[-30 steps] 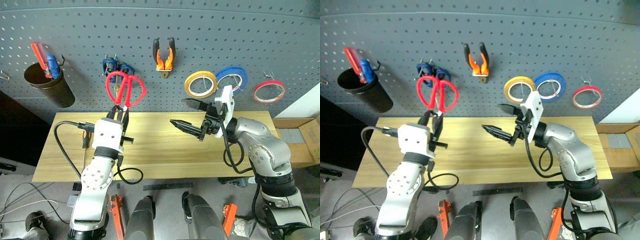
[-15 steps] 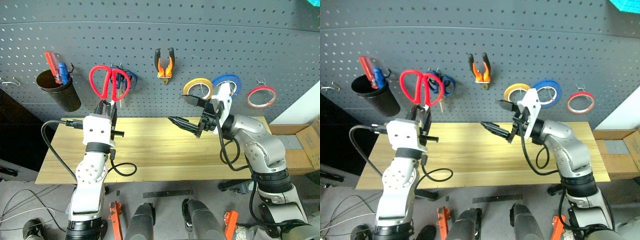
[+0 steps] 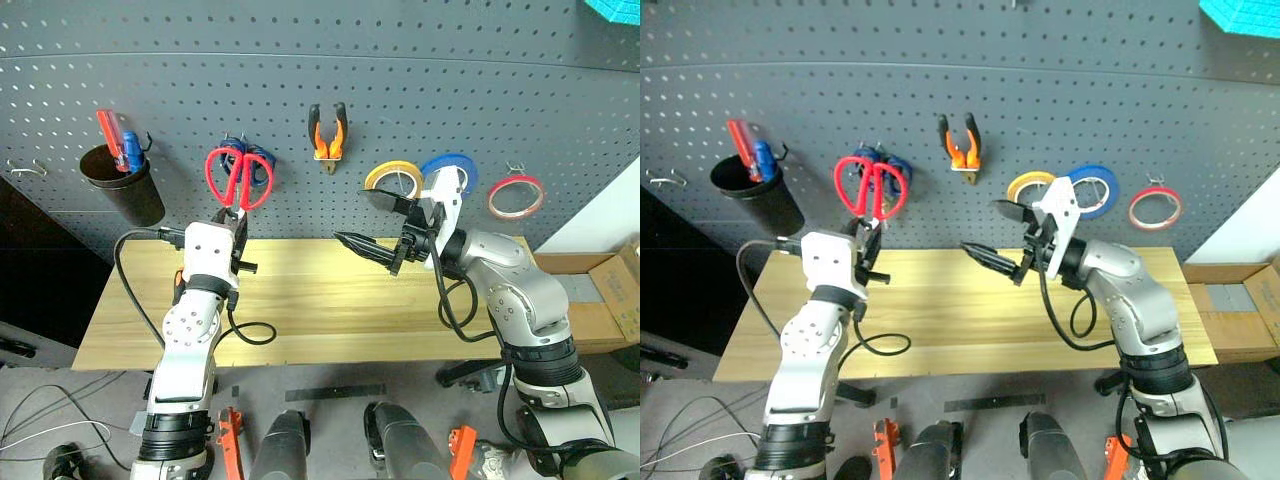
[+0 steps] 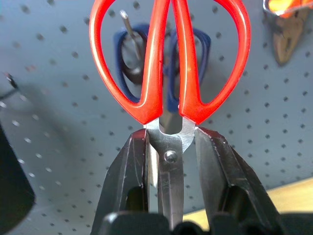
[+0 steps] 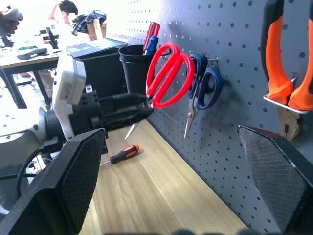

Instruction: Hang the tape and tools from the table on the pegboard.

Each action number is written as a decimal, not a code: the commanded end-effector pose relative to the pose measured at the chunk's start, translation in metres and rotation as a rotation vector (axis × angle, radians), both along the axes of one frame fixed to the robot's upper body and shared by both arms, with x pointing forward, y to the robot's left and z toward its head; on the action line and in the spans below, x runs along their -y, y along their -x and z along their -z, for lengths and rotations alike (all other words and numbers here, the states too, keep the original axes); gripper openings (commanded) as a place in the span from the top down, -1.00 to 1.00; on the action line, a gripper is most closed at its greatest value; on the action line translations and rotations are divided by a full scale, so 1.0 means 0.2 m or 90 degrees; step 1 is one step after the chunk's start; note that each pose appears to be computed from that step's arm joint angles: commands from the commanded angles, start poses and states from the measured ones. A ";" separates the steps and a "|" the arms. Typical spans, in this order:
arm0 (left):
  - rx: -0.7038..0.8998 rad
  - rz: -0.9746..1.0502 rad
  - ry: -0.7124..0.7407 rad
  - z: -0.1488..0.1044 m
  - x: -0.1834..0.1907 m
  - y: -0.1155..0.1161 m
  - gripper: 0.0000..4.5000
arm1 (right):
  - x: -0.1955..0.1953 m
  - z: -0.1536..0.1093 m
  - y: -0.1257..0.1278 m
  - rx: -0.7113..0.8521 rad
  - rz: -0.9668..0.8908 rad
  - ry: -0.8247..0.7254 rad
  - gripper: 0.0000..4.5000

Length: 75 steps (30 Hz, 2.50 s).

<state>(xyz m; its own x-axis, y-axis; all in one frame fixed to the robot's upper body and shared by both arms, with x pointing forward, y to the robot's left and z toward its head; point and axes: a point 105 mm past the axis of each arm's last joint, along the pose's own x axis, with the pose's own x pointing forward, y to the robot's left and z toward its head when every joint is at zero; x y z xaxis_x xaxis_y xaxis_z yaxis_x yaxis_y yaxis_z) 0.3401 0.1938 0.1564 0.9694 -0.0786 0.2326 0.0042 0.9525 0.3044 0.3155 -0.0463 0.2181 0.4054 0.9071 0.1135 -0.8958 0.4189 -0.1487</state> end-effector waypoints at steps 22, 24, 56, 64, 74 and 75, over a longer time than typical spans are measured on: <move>-0.064 -0.096 0.079 0.01 -0.19 -0.09 -0.96 | -0.04 -0.05 0.04 0.034 -0.009 -0.002 -1.00; -0.068 -0.105 0.089 0.03 -0.23 -0.04 -0.99 | -0.04 -0.04 0.04 0.030 -0.010 -0.002 -1.00; -0.482 -0.247 0.266 0.36 -0.85 0.08 -0.99 | -0.12 0.26 0.33 -0.167 -0.103 0.094 -1.00; -0.502 -0.221 0.266 0.28 -0.88 -0.02 -0.99 | -0.11 0.27 0.36 -0.188 -0.101 0.095 -1.00; -0.548 -0.193 0.223 0.26 -0.83 -0.13 -0.99 | -0.11 0.27 0.39 -0.205 -0.095 0.096 -1.00; -0.551 -0.193 0.222 0.26 -0.83 -0.13 -0.99 | -0.11 0.27 0.39 -0.206 -0.093 0.095 -1.00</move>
<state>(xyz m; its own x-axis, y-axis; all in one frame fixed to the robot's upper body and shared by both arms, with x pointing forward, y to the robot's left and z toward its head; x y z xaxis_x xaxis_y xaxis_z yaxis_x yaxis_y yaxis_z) 0.3685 0.3476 0.0933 0.7807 0.0994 -0.6170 -0.1490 0.9884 -0.0293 0.2434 -0.0246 0.1574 0.2712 0.9487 -0.1623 -0.9489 0.2918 0.1202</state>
